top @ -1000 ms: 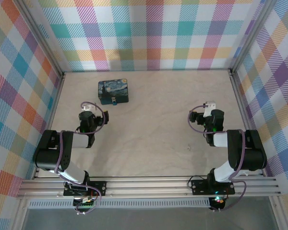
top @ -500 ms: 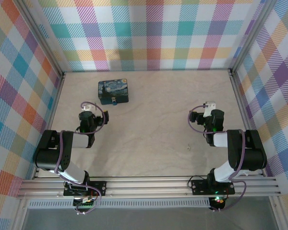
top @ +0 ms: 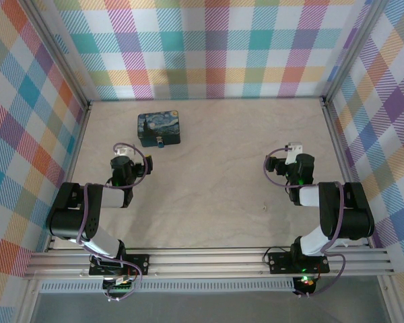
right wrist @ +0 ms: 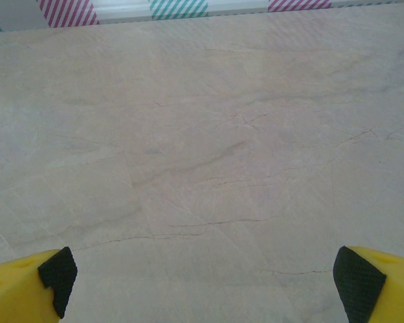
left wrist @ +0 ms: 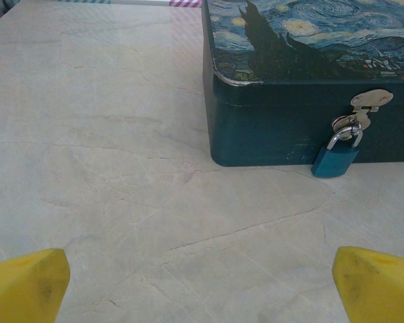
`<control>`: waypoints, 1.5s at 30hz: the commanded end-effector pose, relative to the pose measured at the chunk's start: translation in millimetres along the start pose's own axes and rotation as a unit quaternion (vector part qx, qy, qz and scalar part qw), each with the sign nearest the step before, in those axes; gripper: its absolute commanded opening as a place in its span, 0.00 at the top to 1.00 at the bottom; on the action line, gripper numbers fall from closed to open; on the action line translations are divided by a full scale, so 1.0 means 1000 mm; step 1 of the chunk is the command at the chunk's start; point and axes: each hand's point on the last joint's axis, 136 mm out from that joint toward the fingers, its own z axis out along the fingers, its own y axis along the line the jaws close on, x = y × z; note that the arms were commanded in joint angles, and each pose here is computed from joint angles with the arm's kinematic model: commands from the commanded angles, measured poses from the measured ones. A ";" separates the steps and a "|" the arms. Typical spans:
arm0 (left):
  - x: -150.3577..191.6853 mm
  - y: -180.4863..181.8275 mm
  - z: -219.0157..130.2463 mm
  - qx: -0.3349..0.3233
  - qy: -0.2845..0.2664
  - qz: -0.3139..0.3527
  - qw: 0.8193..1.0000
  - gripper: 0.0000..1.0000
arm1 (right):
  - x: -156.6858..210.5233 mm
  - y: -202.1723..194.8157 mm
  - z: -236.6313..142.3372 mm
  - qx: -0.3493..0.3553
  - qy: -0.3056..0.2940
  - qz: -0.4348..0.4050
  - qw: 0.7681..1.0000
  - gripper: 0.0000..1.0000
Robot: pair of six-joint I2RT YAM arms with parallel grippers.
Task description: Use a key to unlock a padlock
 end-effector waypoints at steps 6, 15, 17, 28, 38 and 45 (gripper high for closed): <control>-0.030 0.000 -0.021 0.004 -0.014 -0.006 1.000 0.00 | -0.022 0.003 -0.008 -0.002 -0.023 0.006 1.000 0.00; -0.085 0.002 -0.068 0.003 -0.018 -0.085 0.996 0.00 | -0.048 0.006 -0.039 0.005 0.024 0.049 0.998 0.00; -0.097 -0.002 -0.079 0.012 -0.003 -0.121 0.993 0.00 | -0.054 0.010 -0.049 0.000 0.050 0.070 0.996 0.00; -0.107 -0.059 -0.111 0.151 0.042 -0.244 0.957 0.00 | -0.037 0.042 -0.110 -0.029 0.203 0.220 0.954 0.00; -0.087 -0.150 -0.121 0.259 0.086 -0.230 0.934 0.00 | 0.017 0.081 -0.143 -0.059 0.365 0.312 0.875 0.06; -0.072 -0.211 -0.123 0.314 0.117 -0.204 0.920 0.01 | 0.058 0.095 -0.151 -0.023 0.464 0.270 0.844 0.13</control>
